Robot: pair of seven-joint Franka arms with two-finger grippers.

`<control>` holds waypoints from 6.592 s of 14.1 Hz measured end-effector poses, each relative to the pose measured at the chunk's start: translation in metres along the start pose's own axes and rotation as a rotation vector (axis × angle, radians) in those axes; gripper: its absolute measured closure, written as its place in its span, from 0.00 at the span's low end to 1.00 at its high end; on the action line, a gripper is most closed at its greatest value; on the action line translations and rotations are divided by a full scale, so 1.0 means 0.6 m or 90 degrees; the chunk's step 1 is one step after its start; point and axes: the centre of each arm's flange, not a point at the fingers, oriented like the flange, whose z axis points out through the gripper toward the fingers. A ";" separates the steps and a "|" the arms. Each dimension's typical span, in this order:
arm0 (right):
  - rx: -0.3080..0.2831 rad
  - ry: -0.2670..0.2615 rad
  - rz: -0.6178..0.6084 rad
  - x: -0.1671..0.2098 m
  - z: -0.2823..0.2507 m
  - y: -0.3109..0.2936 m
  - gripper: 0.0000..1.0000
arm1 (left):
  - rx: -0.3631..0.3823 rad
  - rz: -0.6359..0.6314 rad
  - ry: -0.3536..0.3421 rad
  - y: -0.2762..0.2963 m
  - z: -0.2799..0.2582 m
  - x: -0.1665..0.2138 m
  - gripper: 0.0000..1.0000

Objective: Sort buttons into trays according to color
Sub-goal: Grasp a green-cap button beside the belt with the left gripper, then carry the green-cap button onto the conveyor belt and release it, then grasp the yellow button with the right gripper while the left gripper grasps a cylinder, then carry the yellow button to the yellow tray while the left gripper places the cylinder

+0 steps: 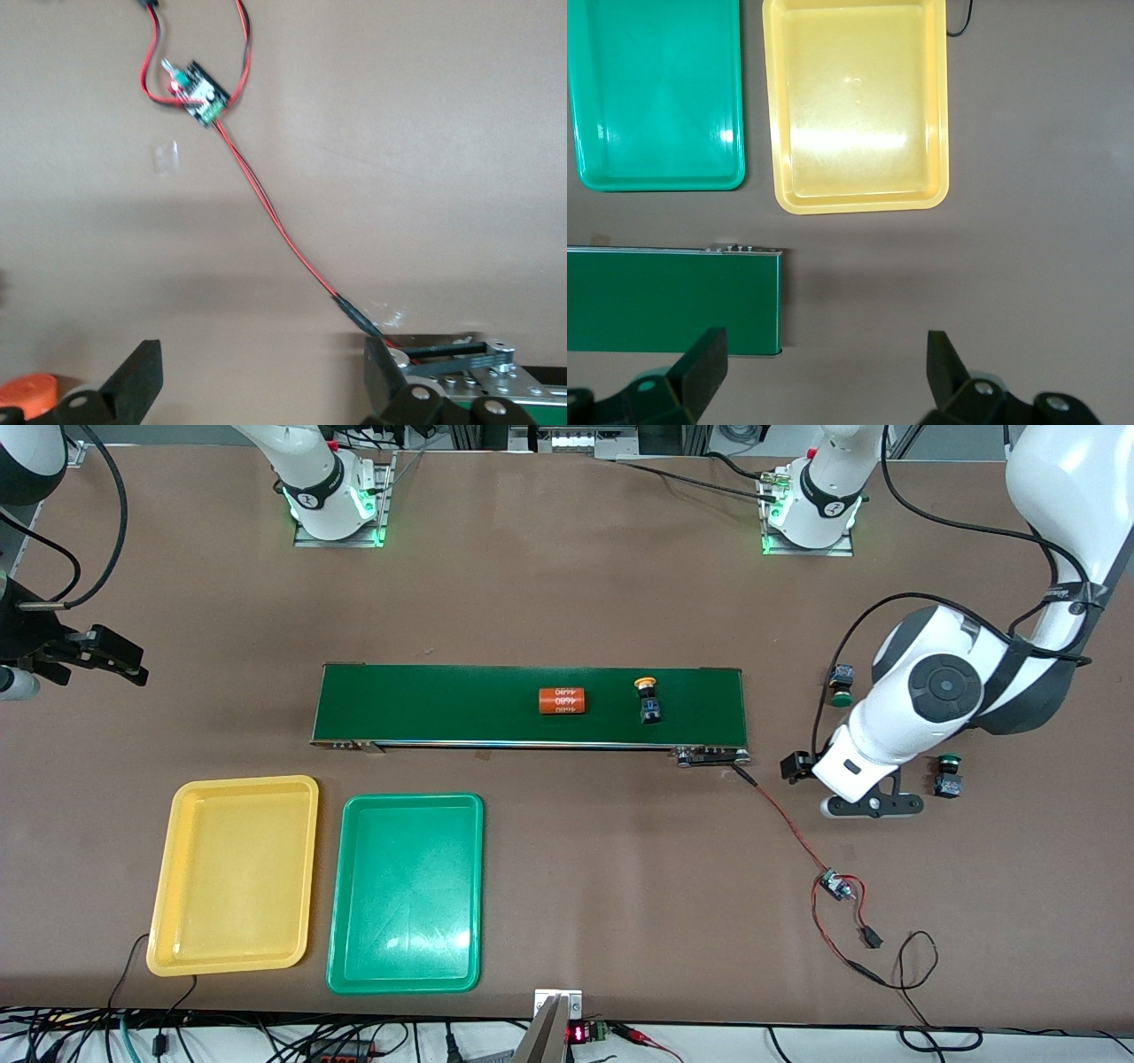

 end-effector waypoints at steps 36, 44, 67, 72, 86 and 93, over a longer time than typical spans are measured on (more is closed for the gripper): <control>-0.014 0.015 -0.021 0.008 -0.005 -0.026 0.00 | 0.007 0.182 -0.080 -0.184 0.082 0.024 0.59; -0.015 0.022 -0.021 0.010 -0.011 -0.025 0.00 | -0.043 0.087 -0.124 0.148 0.075 -0.058 0.59; 0.013 -0.047 -0.054 0.028 0.295 -0.509 0.00 | 0.006 0.113 -0.042 -0.031 0.064 -0.063 0.00; 0.012 -0.033 0.014 -0.019 0.357 -0.646 0.00 | 0.025 0.141 -0.133 -0.195 0.166 -0.084 0.00; -0.009 -0.118 -0.041 -0.126 0.500 -0.785 0.01 | 0.018 0.139 -0.233 -0.351 0.288 -0.204 0.13; -0.014 -0.113 -0.029 -0.112 0.532 -0.773 0.67 | 0.019 0.229 -0.169 -0.331 0.232 -0.143 0.50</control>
